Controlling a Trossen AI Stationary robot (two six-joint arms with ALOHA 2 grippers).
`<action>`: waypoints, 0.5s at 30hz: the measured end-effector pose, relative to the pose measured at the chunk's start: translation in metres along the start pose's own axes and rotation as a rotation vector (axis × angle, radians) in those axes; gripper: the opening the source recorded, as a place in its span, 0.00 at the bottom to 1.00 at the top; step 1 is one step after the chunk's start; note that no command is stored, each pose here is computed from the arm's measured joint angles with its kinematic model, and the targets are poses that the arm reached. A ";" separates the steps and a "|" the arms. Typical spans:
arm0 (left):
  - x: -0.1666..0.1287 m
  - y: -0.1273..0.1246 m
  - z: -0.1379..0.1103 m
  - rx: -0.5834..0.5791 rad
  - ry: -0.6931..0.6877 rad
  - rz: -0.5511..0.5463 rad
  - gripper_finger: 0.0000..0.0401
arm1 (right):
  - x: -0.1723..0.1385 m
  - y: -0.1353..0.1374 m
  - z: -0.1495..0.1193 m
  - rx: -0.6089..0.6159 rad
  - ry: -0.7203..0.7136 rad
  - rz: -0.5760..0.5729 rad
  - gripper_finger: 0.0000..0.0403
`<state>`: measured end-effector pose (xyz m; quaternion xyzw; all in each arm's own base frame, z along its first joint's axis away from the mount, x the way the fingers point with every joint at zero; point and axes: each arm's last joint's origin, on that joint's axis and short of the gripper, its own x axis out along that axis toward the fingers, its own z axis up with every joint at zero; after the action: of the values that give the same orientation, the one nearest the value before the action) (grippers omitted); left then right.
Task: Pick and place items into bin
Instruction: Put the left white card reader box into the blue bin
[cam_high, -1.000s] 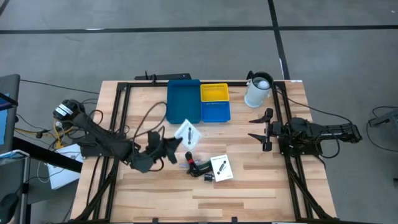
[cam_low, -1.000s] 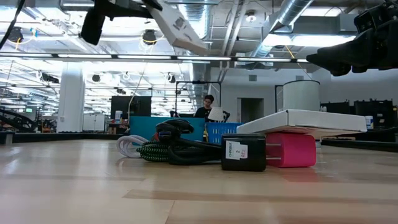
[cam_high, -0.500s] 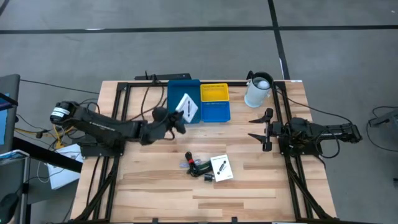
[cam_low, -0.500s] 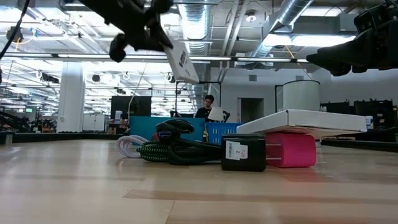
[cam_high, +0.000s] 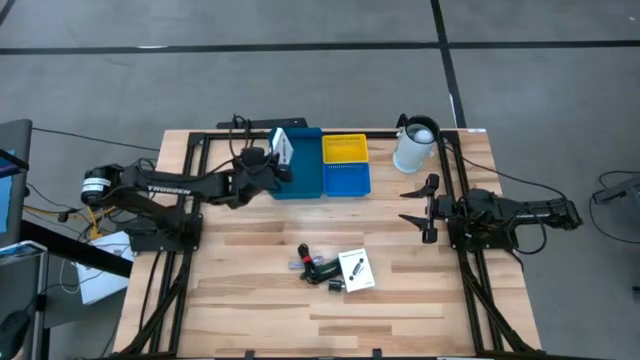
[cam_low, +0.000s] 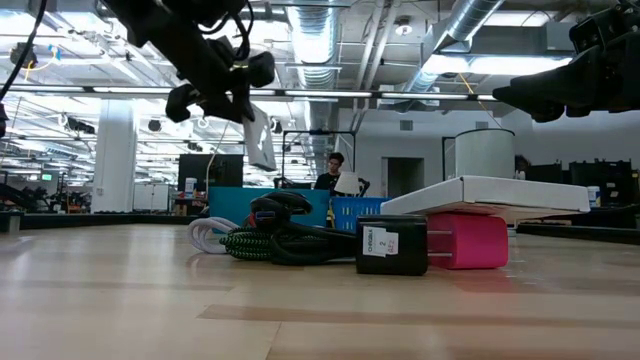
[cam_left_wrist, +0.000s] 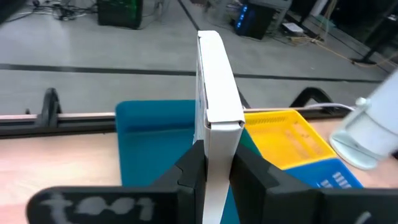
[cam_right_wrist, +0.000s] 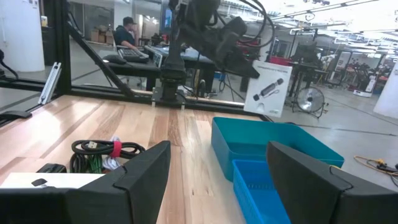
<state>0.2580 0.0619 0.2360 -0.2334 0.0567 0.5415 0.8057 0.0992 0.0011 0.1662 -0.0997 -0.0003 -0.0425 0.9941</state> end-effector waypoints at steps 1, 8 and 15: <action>0.001 0.001 0.001 -0.003 -0.003 0.005 0.11 | 0.000 0.000 0.000 0.000 -0.001 -0.001 0.65; 0.005 0.003 0.004 0.006 -0.011 0.022 0.11 | 0.000 0.000 0.000 0.000 0.000 0.000 0.65; 0.005 0.003 0.004 0.085 -0.015 0.026 0.11 | 0.000 0.000 0.000 0.000 0.000 0.000 0.65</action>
<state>0.2565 0.0690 0.2365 -0.1943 0.0766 0.5507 0.8082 0.0992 0.0011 0.1662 -0.0997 -0.0003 -0.0426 0.9941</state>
